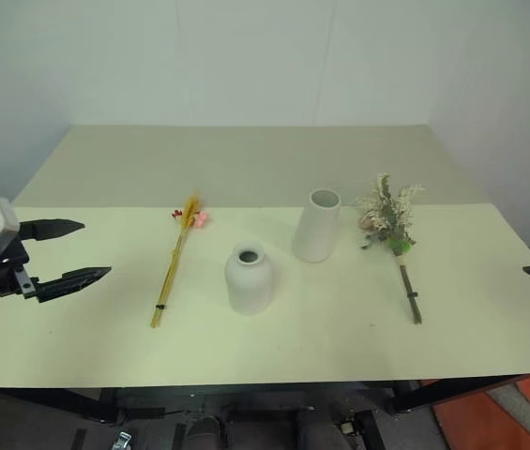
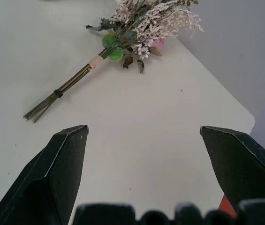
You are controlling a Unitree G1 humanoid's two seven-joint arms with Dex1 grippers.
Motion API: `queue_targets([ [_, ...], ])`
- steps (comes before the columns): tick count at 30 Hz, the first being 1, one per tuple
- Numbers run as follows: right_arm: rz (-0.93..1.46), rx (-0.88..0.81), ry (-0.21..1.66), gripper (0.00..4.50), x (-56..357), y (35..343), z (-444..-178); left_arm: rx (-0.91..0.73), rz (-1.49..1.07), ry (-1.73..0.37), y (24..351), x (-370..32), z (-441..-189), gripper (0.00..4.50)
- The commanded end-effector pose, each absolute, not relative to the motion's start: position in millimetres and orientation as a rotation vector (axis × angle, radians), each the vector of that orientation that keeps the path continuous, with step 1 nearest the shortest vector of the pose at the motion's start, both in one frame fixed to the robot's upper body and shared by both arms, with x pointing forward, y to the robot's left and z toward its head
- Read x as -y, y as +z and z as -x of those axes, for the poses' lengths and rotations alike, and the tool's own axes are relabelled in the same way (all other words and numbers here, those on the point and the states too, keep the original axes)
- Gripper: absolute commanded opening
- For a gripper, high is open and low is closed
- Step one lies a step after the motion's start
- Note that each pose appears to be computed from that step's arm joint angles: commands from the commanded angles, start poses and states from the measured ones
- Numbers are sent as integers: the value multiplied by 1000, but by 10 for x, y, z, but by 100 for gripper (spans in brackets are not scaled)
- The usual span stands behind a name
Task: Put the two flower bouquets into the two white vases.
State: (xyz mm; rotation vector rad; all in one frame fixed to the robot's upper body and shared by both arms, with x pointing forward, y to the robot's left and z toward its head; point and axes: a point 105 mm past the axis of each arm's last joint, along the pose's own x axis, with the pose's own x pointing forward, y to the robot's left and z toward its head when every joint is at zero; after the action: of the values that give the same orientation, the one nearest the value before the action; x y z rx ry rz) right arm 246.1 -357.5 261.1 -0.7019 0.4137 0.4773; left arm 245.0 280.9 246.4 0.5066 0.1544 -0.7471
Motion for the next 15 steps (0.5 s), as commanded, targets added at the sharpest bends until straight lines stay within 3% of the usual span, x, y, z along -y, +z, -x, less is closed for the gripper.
queue_targets([
  [1, 720, -367, 448, 450, 3566, 2752, -2428, -115, -549, -750, 2594, -2771, -2455, 449],
  [7, 708, -378, 446, 450, 3558, 2729, -2411, -135, -550, -767, 2561, -2752, -2433, 449],
  [15, 582, -422, 497, 450, 3283, 2535, -2591, -86, -542, -941, 2542, -2357, -2529, 449],
])
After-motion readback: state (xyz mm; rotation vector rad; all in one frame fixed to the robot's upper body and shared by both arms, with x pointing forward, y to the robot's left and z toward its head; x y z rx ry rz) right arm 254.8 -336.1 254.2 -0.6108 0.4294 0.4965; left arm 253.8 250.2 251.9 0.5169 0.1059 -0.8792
